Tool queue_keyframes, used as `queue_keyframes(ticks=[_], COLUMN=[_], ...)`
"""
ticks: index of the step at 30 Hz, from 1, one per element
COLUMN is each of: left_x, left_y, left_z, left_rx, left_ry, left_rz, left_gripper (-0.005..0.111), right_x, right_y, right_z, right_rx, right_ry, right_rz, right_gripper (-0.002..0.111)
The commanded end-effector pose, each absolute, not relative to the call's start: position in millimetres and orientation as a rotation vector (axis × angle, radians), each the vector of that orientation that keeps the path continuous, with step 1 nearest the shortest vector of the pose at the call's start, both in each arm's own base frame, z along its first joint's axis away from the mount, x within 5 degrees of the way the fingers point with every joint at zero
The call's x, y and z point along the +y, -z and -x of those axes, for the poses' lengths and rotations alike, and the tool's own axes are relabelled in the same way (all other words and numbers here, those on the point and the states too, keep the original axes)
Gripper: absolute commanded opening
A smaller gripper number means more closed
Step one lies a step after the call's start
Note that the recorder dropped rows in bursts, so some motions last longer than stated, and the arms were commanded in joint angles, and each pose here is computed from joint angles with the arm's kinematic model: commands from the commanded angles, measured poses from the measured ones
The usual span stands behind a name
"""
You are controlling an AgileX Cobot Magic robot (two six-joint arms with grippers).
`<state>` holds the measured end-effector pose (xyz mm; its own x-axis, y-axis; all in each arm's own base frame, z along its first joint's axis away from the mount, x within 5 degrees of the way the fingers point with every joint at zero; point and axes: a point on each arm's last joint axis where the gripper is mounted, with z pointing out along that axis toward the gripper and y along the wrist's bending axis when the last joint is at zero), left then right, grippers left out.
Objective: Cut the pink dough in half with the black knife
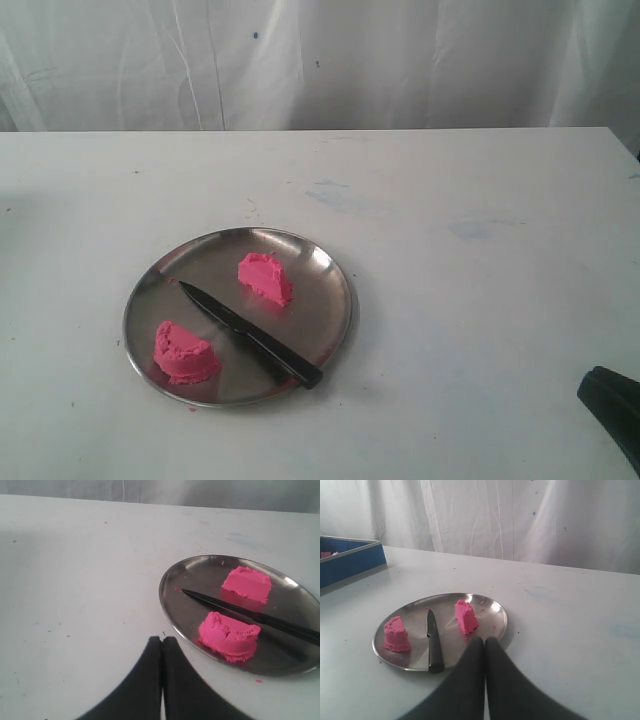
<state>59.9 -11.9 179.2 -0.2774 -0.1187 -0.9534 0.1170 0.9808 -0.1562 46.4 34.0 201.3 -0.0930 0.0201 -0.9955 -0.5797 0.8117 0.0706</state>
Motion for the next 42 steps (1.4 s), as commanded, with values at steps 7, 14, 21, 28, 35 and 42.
queue_keyframes(ticks=[7, 14, 21, 28, 35, 42], left_x=[-11.3, -11.3, -11.3, -11.3, -11.3, -11.3], left_y=[-181.0, -181.0, -181.0, -181.0, -181.0, -181.0], left_z=[-54.8, -54.8, -54.8, -54.8, -54.8, -54.8], left_rx=[1.770, 1.770, 1.770, 1.770, 1.770, 1.770], left_ry=[0.218, 0.218, 0.218, 0.218, 0.218, 0.218], left_rz=[-0.012, -0.012, -0.012, -0.012, -0.012, -0.012], left_gripper=[0.000, 0.000, 0.000, 0.000, 0.000, 0.000], right_x=[33.6, 33.6, 33.6, 33.6, 33.6, 33.6], right_y=[-200.6, -200.6, -200.6, -200.6, -200.6, -200.6], right_z=[-46.3, -46.3, -46.3, -46.3, -46.3, -46.3], right_rx=[1.591, 1.591, 1.591, 1.591, 1.591, 1.591], right_ry=[-0.531, -0.531, -0.533, -0.533, -0.531, -0.531], right_rz=[0.447, 0.447, 0.446, 0.446, 0.447, 0.447], right_gripper=[0.000, 0.000, 0.000, 0.000, 0.000, 0.000])
